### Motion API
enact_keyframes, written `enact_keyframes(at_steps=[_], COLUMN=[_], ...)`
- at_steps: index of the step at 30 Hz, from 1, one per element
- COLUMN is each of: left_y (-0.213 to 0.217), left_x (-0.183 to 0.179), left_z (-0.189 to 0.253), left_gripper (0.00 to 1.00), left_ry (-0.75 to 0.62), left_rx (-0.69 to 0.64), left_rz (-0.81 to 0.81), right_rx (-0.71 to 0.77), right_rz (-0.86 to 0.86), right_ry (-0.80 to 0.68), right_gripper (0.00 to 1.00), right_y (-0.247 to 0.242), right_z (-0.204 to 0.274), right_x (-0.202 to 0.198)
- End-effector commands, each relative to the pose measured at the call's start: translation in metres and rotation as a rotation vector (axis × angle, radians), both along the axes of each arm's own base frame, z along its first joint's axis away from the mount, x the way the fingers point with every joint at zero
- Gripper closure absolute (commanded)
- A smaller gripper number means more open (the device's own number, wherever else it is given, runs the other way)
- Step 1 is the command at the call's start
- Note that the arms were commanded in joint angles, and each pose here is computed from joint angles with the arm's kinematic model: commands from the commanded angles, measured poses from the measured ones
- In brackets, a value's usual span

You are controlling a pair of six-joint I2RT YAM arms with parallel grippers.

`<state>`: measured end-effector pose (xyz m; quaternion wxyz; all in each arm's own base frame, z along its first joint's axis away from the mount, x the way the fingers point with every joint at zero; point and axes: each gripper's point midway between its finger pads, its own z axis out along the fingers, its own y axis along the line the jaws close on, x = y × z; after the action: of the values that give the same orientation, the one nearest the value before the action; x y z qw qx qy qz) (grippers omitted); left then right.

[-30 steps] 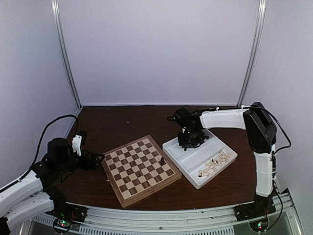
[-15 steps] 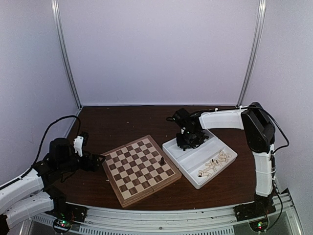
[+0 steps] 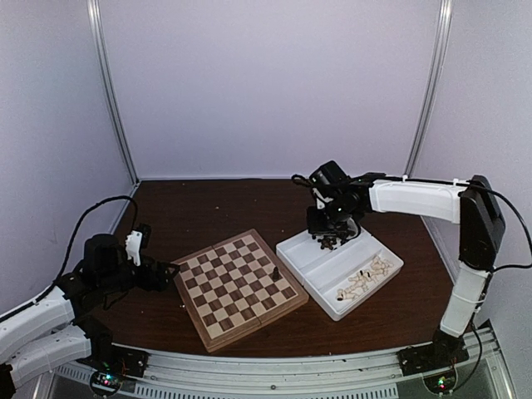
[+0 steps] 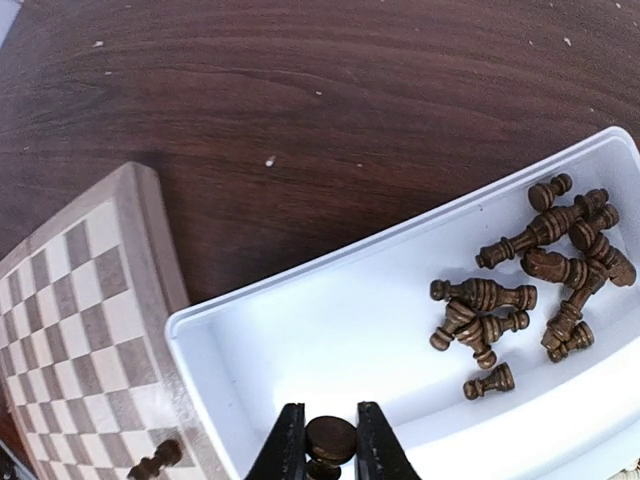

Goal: Set up the chess pieces on the board
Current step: Pick up the chess piece from the storage box, then place the chess piece on the chessboard.

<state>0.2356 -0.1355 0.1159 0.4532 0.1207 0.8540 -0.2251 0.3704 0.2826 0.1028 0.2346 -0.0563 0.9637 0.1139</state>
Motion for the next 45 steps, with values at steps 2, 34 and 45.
enact_keyframes(at_steps=[2, 34, 45], left_y=[-0.014, -0.131, -0.180], left_x=[0.000, -0.053, -0.073], left_z=[0.016, 0.109, 0.127], left_gripper=[0.02, 0.11, 0.06], left_ry=[-0.028, -0.511, -0.718], left_rx=[-0.055, -0.089, -0.062], left_rz=[-0.059, -0.539, -0.785], right_rx=[0.164, 0.609, 0.863], right_rz=[0.144, 0.401, 0.556], right_ry=[-0.045, 0.201, 0.146], right_gripper=[0.86, 0.82, 0.81], right_y=[0.020, 0.154, 0.201], right_z=[0.037, 0.084, 0.140], right_x=[-0.025, -0.178, -0.206])
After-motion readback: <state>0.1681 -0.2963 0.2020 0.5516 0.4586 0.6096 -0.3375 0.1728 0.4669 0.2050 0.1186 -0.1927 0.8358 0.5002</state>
